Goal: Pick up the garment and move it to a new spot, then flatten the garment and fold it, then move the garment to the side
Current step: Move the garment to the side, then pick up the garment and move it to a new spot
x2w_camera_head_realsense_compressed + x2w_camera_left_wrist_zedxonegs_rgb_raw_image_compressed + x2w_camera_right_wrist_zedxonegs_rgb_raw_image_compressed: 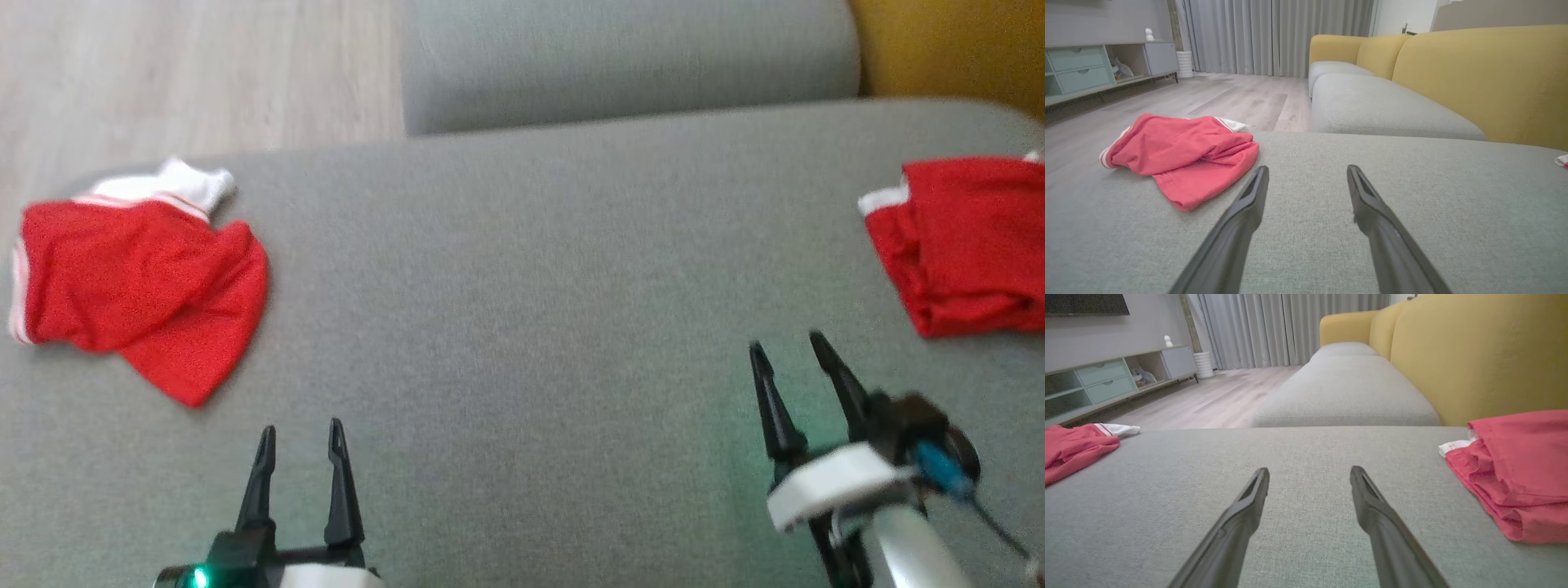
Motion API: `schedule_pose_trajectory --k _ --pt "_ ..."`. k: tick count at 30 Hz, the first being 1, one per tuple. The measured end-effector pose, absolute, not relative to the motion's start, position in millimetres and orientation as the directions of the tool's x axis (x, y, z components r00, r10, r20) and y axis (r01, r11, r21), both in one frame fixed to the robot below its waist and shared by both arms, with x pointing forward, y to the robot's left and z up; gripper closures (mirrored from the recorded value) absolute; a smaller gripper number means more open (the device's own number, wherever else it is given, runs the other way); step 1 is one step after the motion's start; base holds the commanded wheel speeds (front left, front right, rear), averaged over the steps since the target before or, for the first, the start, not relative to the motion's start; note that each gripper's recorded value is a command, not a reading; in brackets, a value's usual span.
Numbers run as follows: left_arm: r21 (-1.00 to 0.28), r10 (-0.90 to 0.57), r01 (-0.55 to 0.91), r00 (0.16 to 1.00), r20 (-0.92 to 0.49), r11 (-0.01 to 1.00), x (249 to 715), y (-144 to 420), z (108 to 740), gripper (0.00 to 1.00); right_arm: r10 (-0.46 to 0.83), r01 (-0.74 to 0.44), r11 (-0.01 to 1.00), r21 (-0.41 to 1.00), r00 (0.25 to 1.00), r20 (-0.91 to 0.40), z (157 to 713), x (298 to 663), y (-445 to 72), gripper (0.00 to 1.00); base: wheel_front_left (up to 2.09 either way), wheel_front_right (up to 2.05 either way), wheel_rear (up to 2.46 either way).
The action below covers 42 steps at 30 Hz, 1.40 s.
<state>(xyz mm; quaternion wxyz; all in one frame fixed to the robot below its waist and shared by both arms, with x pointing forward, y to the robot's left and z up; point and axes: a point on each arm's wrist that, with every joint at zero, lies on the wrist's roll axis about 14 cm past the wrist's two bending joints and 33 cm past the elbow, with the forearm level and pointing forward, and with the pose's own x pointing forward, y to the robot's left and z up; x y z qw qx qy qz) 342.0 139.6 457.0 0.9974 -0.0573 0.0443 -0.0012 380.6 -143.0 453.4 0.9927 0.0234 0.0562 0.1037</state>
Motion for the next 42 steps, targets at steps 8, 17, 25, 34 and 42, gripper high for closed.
schedule_pose_trajectory --k 8,17,25,34,42 --pt "-0.083 0.005 -0.004 1.000 0.014 0.997 324 147 486 0.00 0.198 -0.196 0.978 0.069 0.980 -0.026 473 343 -137 0.00 0.00 0.00 0.00" --pt "-0.058 -0.015 0.016 1.000 0.008 0.998 313 145 483 0.00 0.168 -0.165 0.984 0.069 0.985 -0.046 466 330 -145 0.00 0.00 0.00 0.00" --pt "-0.052 -0.027 0.028 1.000 0.011 0.998 313 143 483 0.00 0.164 -0.161 0.984 0.078 0.986 -0.040 467 330 -145 0.00 0.00 0.00 0.00" --pt "-0.050 -0.024 0.024 1.000 0.007 0.998 312 144 482 0.00 0.165 -0.162 0.983 0.082 0.985 -0.039 468 330 -144 0.00 0.00 0.00 0.00" --pt "-0.042 0.008 -0.007 1.000 0.022 0.999 311 152 487 0.00 0.176 -0.172 0.982 0.083 0.983 -0.048 465 334 -141 0.00 0.00 0.00 0.00"
